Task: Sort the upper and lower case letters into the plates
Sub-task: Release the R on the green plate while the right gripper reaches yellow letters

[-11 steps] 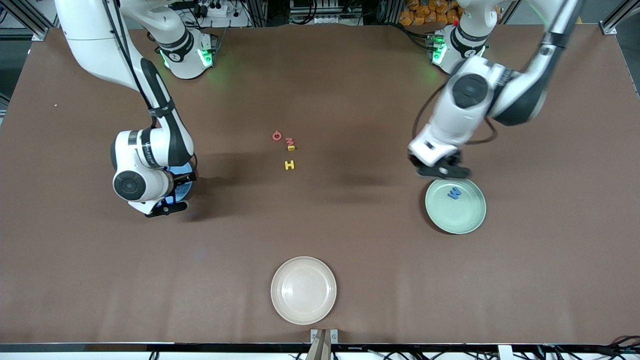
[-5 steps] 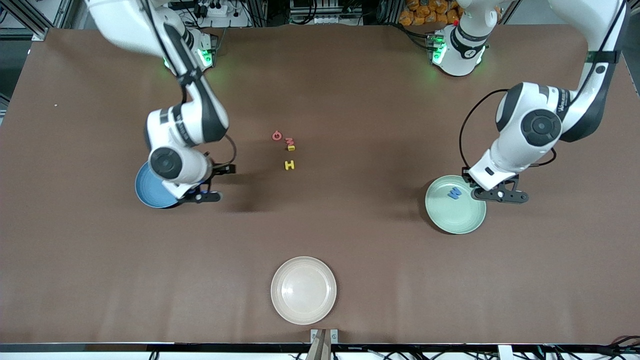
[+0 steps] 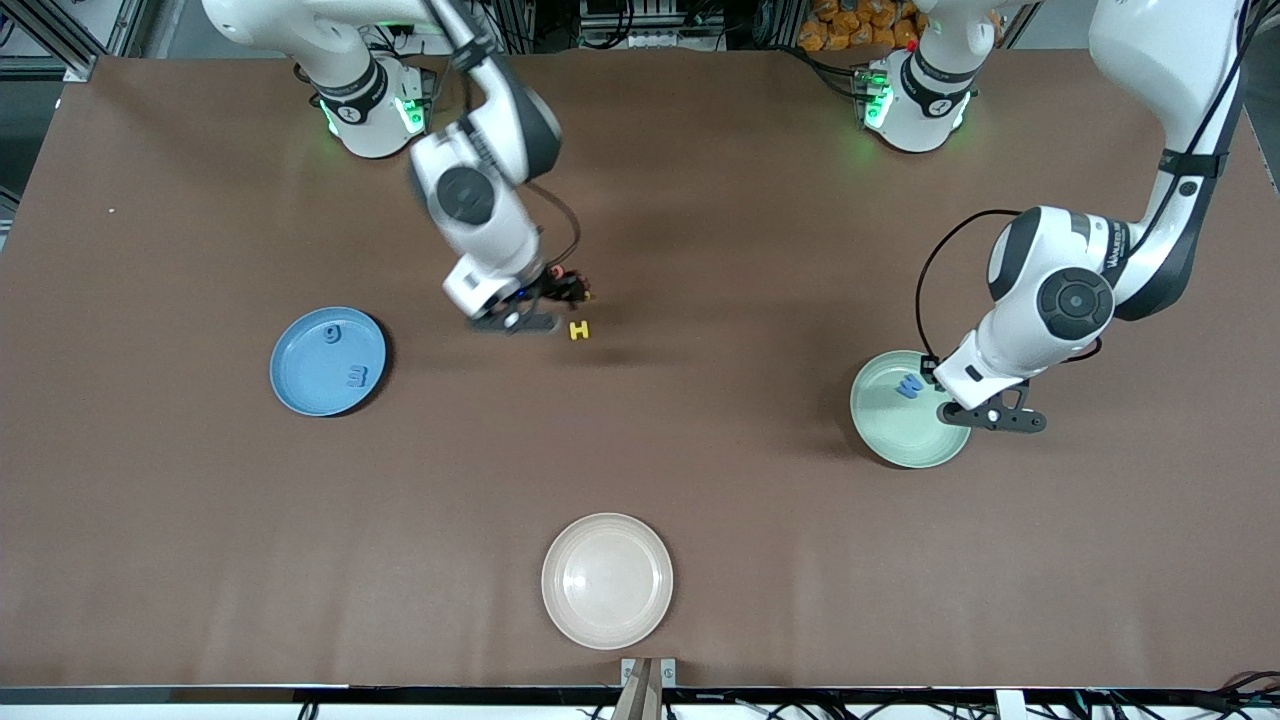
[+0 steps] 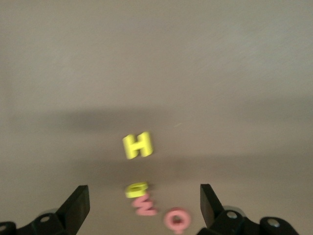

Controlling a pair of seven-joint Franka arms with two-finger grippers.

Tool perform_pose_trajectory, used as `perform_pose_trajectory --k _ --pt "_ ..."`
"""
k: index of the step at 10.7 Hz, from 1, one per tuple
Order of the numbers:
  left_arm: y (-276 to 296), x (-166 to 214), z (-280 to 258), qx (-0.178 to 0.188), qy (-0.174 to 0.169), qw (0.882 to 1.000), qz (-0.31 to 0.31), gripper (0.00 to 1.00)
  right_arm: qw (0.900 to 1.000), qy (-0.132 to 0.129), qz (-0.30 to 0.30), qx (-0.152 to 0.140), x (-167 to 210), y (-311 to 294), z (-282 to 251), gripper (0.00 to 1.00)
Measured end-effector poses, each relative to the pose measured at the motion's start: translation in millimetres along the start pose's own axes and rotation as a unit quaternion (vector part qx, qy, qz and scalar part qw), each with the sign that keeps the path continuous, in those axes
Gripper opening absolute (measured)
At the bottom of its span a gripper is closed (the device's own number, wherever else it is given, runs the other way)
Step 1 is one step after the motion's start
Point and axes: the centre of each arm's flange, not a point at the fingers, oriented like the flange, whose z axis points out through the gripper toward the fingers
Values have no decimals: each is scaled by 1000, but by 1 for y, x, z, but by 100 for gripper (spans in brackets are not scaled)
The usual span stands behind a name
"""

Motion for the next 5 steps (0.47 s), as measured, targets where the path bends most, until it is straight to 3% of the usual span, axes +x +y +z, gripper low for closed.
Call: perform_pose_trajectory --k 2,5 --pt "5 9 7 -1 -1 1000 4 29 1000 6 -8 0 -26 -13 14 100" --pt "13 17 41 -6 -24 1000 10 29 1000 8 -7 -3 -27 -9 23 100"
